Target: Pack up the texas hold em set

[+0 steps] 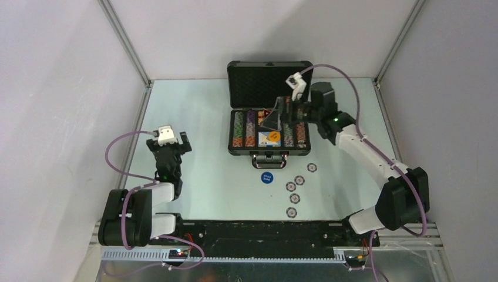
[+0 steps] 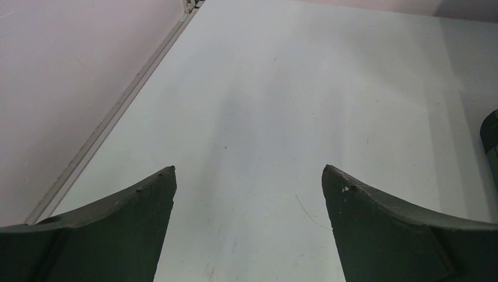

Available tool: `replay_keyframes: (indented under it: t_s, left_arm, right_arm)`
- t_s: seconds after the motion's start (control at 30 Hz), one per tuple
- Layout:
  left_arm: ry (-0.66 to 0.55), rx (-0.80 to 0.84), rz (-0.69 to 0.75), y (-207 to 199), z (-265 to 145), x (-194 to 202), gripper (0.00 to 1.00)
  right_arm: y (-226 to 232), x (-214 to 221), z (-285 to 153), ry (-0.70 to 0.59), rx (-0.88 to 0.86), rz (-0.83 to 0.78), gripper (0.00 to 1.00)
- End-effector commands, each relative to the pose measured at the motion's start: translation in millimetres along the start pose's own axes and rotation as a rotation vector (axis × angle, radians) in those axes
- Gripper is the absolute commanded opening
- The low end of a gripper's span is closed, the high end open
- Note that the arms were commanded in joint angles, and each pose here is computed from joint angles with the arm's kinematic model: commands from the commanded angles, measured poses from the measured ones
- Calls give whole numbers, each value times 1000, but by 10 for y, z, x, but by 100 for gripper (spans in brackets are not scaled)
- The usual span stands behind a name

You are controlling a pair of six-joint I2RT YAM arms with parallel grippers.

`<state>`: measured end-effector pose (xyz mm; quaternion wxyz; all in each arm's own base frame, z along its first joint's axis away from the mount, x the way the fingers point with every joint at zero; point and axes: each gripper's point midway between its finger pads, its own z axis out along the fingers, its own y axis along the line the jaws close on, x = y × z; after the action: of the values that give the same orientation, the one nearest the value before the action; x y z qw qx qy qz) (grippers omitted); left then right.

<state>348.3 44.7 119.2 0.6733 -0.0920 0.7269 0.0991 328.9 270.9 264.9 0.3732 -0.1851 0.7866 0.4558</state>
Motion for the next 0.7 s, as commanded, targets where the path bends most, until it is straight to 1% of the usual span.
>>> replay_keyframes:
  t_s: [0.0, 0.03, 0.07, 0.27, 0.3, 0.4, 0.57, 0.63, 0.67]
  left_arm:
    - [-59, -12, -30, 28, 25, -158, 98]
    - [-59, -13, -30, 29, 24, -157, 98]
    - [-59, -13, -30, 29, 25, -157, 98]
    - [-59, -13, -30, 29, 24, -156, 98]
    - [-59, -13, -30, 29, 24, -156, 98]
    - [-59, -12, -30, 27, 25, -158, 98]
    - [-60, -12, -30, 27, 26, -161, 98]
    - [-60, -12, -30, 27, 26, -160, 98]
    - [-60, -13, -30, 28, 26, -161, 98]
  right_arm:
    - [415, -17, 269, -54, -67, -48, 99]
    - [396, 51, 344, -43, -58, -35, 99]
    - [510, 33, 420, -66, -85, -51, 99]
    - [703, 216, 733, -82, -107, -28, 99]
    - [694, 294, 769, -74, -103, -19, 99]
    - [867, 447, 907, -93, -129, -11, 100]
    - [960, 795, 1192, -61, -98, 46, 99]
    - [971, 894, 1256, -61, -52, 57, 100]
    - [912, 878, 1270, -87, 2, 70, 100]
